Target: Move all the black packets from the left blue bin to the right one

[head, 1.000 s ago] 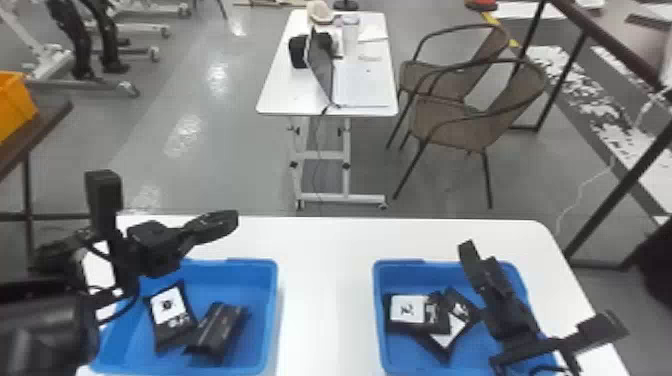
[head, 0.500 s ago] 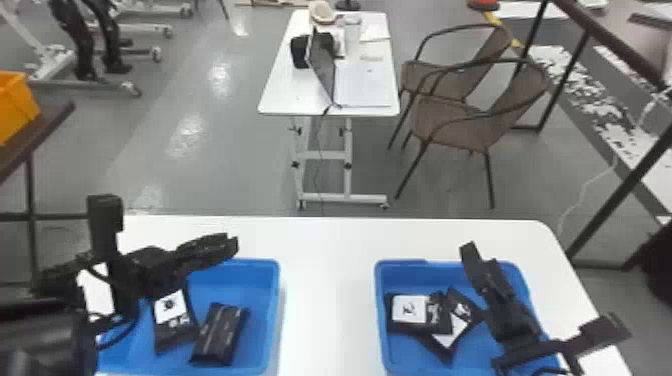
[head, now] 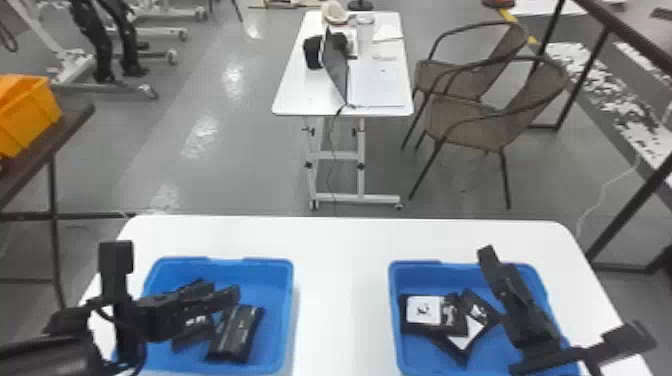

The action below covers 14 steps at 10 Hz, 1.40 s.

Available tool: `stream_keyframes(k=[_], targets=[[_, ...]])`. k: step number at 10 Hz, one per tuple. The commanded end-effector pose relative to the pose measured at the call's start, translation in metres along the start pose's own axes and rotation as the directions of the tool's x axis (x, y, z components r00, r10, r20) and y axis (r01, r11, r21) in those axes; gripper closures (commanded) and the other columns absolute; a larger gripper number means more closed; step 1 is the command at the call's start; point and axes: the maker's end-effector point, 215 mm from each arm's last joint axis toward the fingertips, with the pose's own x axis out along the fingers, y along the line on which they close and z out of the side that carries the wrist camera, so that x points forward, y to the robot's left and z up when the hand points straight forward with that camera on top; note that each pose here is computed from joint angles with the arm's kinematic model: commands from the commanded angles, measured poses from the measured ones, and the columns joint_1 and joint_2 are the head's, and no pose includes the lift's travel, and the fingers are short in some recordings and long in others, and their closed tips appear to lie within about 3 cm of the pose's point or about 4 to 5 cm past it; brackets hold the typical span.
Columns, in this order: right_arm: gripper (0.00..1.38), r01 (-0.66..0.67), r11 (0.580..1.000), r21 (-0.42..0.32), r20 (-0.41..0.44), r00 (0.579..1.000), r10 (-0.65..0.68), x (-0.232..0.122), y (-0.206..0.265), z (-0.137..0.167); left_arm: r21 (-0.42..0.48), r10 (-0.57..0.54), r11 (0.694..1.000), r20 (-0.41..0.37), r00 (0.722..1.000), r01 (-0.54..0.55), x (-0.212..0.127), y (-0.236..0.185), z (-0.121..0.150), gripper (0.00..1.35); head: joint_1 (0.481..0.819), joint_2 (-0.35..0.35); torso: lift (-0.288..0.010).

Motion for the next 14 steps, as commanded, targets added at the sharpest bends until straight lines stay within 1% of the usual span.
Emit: stream_keyframes(k=[1,2,3,5,7,8,10,11,12,13,14], targets=[[0.11,0.001,1.000,0.003,-0.003,1.000,-0.001,0.000,0.000,-0.001,-0.044,0.020,0.999,-0.047,0.999,-0.023,-0.003,0.006,-0.017,0.15,0.695,0.048,0.000],[0.11,0.001,1.000,0.004,-0.006,1.000,-0.001,0.000,0.000,-0.003,-0.070,0.027,0.997,-0.073,0.997,-0.033,-0.003,0.007,-0.027,0.00,0.695,0.051,0.000],[0.11,0.002,1.000,0.006,-0.006,1.000,-0.002,0.000,-0.001,-0.003,-0.093,0.040,0.994,-0.094,0.995,-0.049,-0.003,0.009,-0.033,0.00,0.695,0.056,0.000],[0.11,0.005,1.000,0.013,-0.007,1.000,-0.005,-0.001,-0.002,-0.005,-0.160,0.060,0.983,-0.162,0.985,-0.086,-0.002,0.013,-0.054,0.00,0.695,0.062,0.000],[0.11,0.006,1.000,0.019,-0.004,1.000,-0.006,-0.001,-0.003,-0.004,-0.213,0.023,0.975,-0.217,0.976,-0.070,0.012,0.004,-0.075,0.00,0.695,0.059,0.000],[0.11,0.005,1.000,0.021,-0.005,1.000,-0.005,-0.002,-0.003,-0.005,-0.211,0.026,0.974,-0.239,0.971,-0.078,0.015,0.003,-0.080,0.00,0.695,0.049,0.000],[0.11,0.010,0.999,0.035,-0.002,1.000,-0.010,-0.005,-0.006,-0.006,-0.198,0.065,0.972,-0.298,0.952,-0.128,0.013,0.007,-0.087,0.00,0.695,0.039,0.000],[0.11,0.010,0.999,0.038,-0.003,1.000,-0.010,-0.005,-0.006,-0.007,-0.174,0.085,0.974,-0.318,0.944,-0.146,0.012,0.011,-0.086,0.00,0.695,0.039,0.000],[0.11,0.012,0.999,0.041,-0.003,1.000,-0.012,-0.005,-0.007,-0.007,-0.143,0.123,0.973,-0.347,0.930,-0.182,0.008,0.019,-0.085,0.00,0.695,0.040,0.000],[0.11,0.011,0.999,0.045,-0.005,1.000,-0.011,-0.005,-0.007,-0.009,-0.129,0.148,0.970,-0.360,0.921,-0.206,0.005,0.028,-0.086,0.00,0.695,0.047,0.000],[0.11,0.013,0.999,0.047,-0.004,1.000,-0.012,-0.005,-0.007,-0.009,-0.133,0.147,0.969,-0.365,0.919,-0.207,0.008,0.034,-0.090,0.00,0.695,0.054,0.000]])
